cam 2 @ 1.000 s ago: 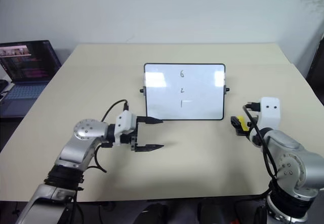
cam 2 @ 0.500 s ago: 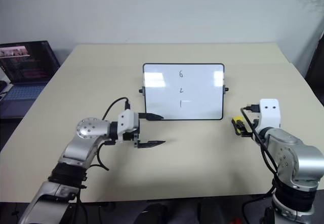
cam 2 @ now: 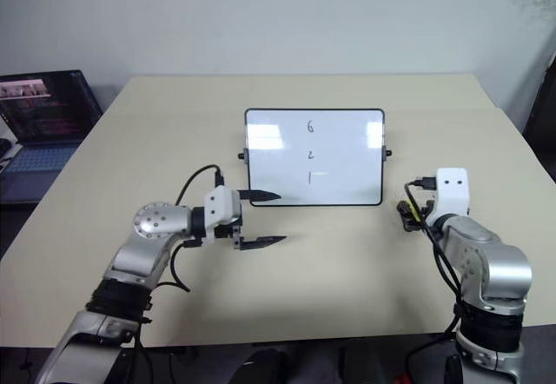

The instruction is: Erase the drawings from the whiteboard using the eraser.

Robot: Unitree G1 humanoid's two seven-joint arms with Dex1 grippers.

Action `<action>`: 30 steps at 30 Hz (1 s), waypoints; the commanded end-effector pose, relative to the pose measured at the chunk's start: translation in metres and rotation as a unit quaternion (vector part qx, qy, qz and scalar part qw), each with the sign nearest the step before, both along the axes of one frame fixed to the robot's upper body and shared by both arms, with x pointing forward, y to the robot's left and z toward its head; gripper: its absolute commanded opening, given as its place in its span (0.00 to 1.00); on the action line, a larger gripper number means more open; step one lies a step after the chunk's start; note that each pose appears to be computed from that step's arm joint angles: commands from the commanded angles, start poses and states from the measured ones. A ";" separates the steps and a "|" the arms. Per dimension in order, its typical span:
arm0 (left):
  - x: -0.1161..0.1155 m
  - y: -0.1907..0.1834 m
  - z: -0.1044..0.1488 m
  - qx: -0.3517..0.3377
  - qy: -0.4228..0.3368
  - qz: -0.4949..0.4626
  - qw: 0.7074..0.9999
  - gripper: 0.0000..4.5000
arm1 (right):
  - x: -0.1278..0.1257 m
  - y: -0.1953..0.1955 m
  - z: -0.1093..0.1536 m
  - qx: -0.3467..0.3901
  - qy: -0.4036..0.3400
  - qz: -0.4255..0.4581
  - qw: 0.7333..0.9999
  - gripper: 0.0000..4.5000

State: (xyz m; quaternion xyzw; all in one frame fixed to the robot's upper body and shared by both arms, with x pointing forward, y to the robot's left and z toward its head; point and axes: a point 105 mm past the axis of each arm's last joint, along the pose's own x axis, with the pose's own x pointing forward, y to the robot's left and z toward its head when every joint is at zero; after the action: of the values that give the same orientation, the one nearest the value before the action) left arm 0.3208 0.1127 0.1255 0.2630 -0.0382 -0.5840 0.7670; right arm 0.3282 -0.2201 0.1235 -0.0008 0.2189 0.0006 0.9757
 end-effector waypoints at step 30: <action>0.006 0.006 0.018 0.000 -0.041 0.015 0.999 1.00 | 0.014 0.011 -0.006 0.010 -0.013 0.003 1.000 1.00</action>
State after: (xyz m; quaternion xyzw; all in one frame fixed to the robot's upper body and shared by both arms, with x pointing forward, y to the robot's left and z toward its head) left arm 0.3257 0.1172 0.1286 0.2694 -0.0375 -0.5720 0.7739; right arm 0.3371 -0.2105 0.1034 0.0120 0.2347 0.0056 0.9720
